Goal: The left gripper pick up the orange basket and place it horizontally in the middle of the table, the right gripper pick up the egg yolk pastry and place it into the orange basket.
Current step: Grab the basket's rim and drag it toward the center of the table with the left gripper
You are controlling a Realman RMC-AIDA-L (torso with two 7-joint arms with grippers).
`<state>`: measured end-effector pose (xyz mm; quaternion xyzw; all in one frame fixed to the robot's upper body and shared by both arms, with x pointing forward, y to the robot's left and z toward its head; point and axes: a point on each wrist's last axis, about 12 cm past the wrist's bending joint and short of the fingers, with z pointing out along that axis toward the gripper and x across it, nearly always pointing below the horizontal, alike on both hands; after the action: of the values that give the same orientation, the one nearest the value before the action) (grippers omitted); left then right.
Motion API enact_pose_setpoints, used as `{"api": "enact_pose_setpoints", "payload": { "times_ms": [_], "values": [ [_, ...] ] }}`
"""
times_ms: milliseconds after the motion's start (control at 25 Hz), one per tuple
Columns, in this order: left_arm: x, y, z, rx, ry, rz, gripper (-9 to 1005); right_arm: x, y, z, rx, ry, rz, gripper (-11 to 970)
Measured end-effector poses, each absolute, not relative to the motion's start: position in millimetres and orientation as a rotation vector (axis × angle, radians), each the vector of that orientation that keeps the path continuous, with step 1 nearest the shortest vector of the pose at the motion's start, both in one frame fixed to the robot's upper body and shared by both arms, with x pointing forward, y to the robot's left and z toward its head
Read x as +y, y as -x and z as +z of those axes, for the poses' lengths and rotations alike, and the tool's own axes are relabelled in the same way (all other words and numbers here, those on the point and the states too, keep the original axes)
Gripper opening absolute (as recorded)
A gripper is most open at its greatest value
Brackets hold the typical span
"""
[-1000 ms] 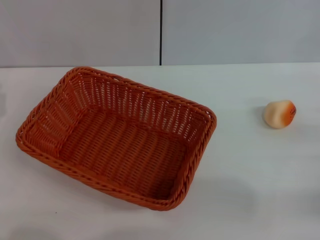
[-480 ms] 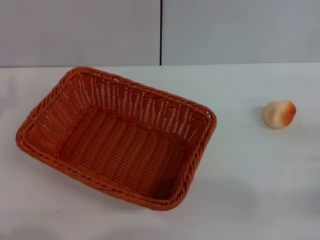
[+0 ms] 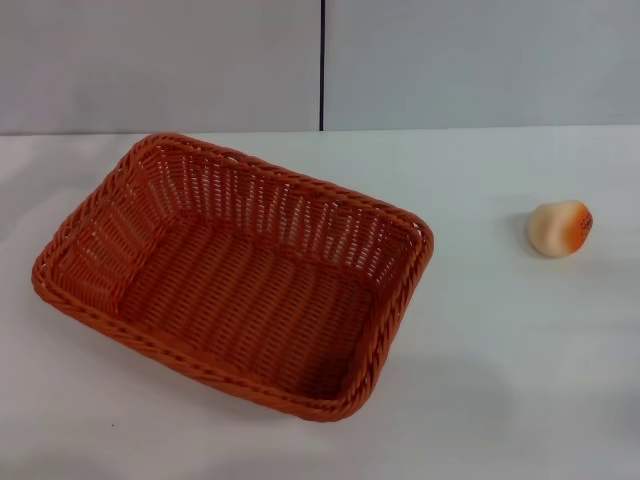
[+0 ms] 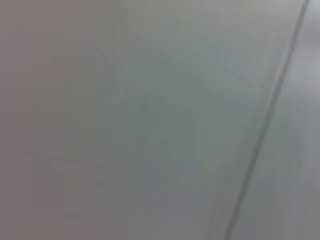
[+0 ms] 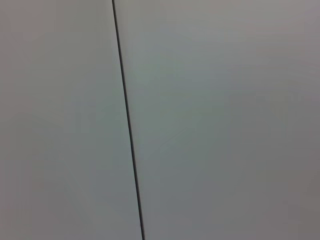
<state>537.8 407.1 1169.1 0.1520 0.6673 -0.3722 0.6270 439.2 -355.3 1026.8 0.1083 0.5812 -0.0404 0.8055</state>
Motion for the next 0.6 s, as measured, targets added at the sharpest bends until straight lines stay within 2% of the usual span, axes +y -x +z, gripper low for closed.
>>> {"api": "enact_pose_setpoints", "payload": {
  "times_ms": [240,400,600],
  "values": [
    [396,-545,1209,1.697,-0.524,-0.858,555,-358,-437,1026,1.245,-0.239,-0.097,671],
    [389,-547,1219,1.768,-0.562,-0.844,573,-359,-437,1026,1.250,-0.241,-0.101,669],
    [376,-550,1227,1.883,-0.639,-0.834,742,-359,-438,1026,1.253,-0.240,-0.099,670]
  ]
}}
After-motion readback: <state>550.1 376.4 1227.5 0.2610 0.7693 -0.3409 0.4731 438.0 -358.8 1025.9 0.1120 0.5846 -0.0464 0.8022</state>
